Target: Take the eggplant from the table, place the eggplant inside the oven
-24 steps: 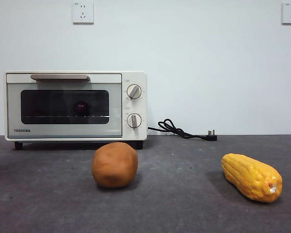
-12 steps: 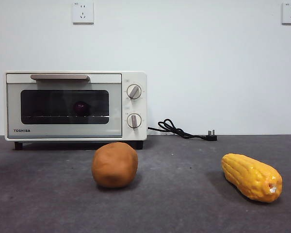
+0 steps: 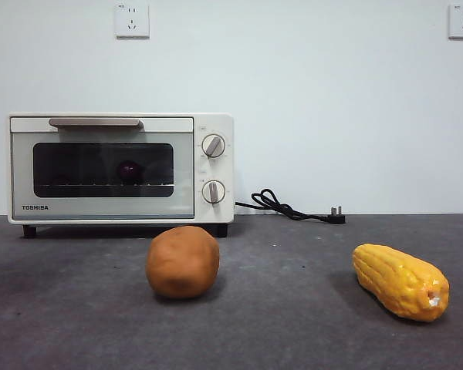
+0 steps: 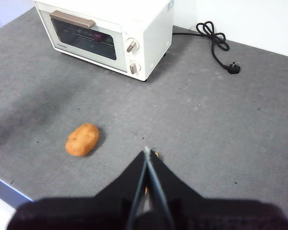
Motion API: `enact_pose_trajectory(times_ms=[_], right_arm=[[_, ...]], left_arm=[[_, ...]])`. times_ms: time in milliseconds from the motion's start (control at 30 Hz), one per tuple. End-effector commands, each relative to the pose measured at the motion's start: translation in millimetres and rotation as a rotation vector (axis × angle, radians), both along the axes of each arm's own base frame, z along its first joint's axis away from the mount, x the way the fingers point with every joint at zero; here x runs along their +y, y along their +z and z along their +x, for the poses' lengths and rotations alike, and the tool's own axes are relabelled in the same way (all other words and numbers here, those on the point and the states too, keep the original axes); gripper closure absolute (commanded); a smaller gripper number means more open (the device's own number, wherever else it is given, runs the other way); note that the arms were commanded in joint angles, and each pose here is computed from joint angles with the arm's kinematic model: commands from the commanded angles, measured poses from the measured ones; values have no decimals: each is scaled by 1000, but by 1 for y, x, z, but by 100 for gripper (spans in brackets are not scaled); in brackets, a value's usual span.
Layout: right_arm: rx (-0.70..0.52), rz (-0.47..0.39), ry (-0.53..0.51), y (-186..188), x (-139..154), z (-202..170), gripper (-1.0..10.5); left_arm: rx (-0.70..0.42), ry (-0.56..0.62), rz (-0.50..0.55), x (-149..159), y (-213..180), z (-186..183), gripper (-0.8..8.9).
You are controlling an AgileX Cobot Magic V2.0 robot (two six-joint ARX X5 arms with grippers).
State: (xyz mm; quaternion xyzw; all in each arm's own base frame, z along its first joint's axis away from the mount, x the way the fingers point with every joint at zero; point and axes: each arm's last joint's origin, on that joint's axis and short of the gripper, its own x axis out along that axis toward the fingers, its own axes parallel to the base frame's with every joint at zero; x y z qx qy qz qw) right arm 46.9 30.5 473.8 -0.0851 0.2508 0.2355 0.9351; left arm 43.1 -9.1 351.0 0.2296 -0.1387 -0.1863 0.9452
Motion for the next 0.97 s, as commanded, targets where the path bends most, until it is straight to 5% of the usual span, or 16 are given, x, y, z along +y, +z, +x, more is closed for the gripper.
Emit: enact_pose_trajectory(times_ms=[33, 433, 967], right_arm=[[33, -15, -5, -4, 1, 1, 958], [33, -16, -5, -4, 1, 1, 958], [42, -23, -5, -4, 3, 4, 958]], left_arm=[[87, 23, -102, 3, -35, 16, 817], [335, 299, -361, 12, -148, 45, 817], [474, 336, -427, 13, -200, 52, 817]])
